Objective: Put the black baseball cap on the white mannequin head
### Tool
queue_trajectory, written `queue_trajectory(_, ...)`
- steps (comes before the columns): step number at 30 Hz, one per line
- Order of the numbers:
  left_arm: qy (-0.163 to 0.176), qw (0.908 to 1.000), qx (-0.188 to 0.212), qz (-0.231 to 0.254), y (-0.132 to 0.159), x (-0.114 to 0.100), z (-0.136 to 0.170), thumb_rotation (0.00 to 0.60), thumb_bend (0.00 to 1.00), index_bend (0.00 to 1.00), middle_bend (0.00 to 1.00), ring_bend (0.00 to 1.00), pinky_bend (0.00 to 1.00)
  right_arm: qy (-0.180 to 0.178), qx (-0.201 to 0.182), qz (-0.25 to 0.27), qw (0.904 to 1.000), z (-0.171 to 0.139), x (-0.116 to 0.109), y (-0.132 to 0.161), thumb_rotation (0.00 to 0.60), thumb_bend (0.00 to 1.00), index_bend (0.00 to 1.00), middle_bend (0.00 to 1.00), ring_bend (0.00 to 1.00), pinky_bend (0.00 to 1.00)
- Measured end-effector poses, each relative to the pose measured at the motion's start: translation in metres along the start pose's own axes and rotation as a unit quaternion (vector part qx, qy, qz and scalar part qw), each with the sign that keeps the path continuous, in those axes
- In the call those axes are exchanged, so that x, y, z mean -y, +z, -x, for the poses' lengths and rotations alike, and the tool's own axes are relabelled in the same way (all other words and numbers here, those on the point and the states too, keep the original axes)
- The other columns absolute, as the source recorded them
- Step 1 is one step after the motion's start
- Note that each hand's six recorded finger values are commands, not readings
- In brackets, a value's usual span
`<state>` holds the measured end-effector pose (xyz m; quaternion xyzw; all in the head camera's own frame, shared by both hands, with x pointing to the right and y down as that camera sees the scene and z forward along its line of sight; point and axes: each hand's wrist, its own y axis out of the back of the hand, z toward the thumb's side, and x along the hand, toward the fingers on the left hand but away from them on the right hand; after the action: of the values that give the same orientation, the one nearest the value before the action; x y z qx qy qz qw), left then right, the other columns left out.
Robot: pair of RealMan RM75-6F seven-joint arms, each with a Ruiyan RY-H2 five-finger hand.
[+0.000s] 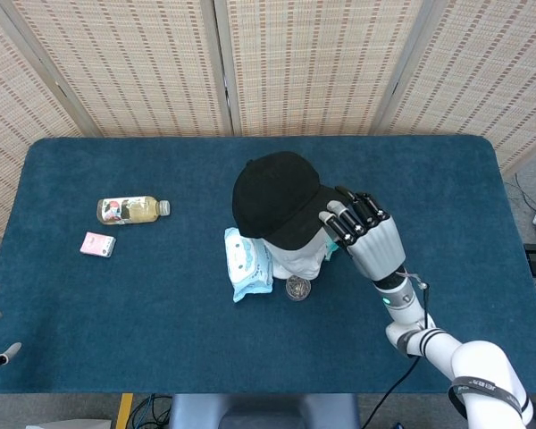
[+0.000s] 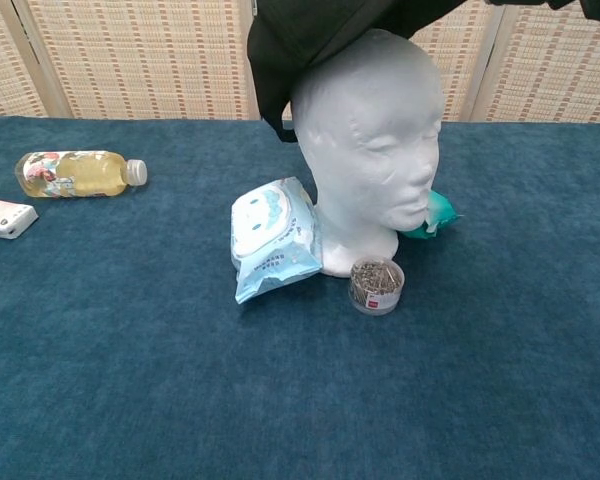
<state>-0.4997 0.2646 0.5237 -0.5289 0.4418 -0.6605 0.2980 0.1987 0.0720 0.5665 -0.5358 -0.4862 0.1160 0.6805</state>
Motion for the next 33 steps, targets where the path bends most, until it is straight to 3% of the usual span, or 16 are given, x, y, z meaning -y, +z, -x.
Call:
queue_trajectory(16, 0.001, 1.0000, -0.002, 0.002, -0.001, -0.002, 0.000, 0.600, 0.05, 0.15, 0.42, 0.38, 0.55, 0.006, 0.000, 0.015, 0.9999, -0.036, -0.010, 0.001, 0.600, 0.48, 0.79, 0.57, 0.32, 0.48)
queue_trajectory(33, -0.002, 1.0000, -0.001, 0.001, -0.001, 0.000, 0.000, 0.600, 0.05, 0.15, 0.42, 0.38, 0.55, 0.035, 0.000, 0.029, 0.9990, -0.070, -0.016, 0.005, 0.600, 0.48, 0.80, 0.56, 0.32, 0.48)
